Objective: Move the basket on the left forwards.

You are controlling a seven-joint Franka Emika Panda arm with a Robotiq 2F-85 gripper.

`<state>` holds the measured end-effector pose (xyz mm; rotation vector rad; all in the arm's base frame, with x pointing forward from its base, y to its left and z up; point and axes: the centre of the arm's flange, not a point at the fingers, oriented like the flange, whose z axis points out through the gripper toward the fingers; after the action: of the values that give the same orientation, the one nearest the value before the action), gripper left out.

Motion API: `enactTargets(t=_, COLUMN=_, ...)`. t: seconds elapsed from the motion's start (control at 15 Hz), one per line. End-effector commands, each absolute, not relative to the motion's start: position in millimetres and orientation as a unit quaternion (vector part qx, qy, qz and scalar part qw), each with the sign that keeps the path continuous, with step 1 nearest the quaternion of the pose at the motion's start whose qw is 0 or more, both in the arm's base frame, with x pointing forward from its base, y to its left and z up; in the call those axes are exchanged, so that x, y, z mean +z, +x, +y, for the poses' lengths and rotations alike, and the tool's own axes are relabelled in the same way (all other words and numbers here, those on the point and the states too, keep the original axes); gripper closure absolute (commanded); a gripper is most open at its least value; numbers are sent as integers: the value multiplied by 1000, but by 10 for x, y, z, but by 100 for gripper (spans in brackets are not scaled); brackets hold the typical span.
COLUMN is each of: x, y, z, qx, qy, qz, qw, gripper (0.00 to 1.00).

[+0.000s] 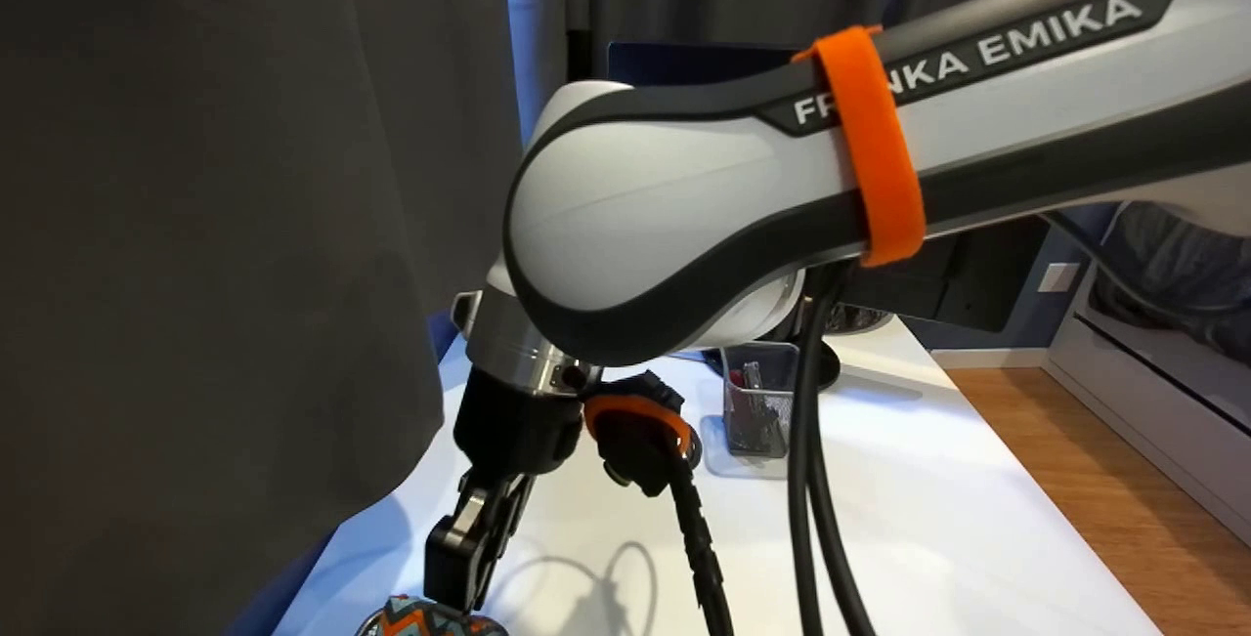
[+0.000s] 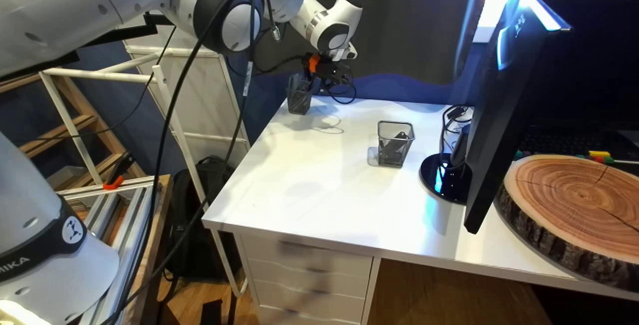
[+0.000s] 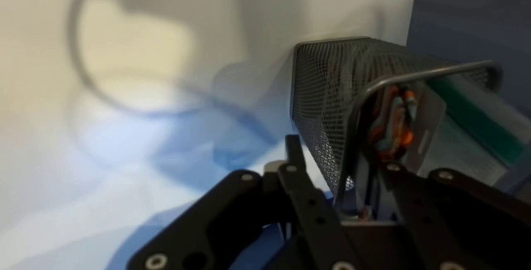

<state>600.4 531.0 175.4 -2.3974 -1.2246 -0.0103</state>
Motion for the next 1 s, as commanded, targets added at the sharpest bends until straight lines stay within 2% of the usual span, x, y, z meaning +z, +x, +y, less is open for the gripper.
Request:
enactTargets(t=0.0, x=1722, y=6033, z=5427, qx=4, qy=-871, qz=-451, qw=194, gripper=96)
enactTargets(t=0.13, x=1734, y=6022, z=5435, qx=6, qy=-871, qz=-453, qw=189, gripper=100)
enactTargets(t=0.47, x=1926, y=6028, z=5387, qx=2, qy=-871, qz=-449, qw=200, gripper=99)
enactTargets(t=0.6, x=2200, y=6029, z=5197, qx=-11, qy=-871, qz=-444, qw=213, gripper=99)
enactTargets(t=0.93, x=2671, y=6303, z=4369, qx=-20, qy=-899, qz=-391, qw=196, gripper=99)
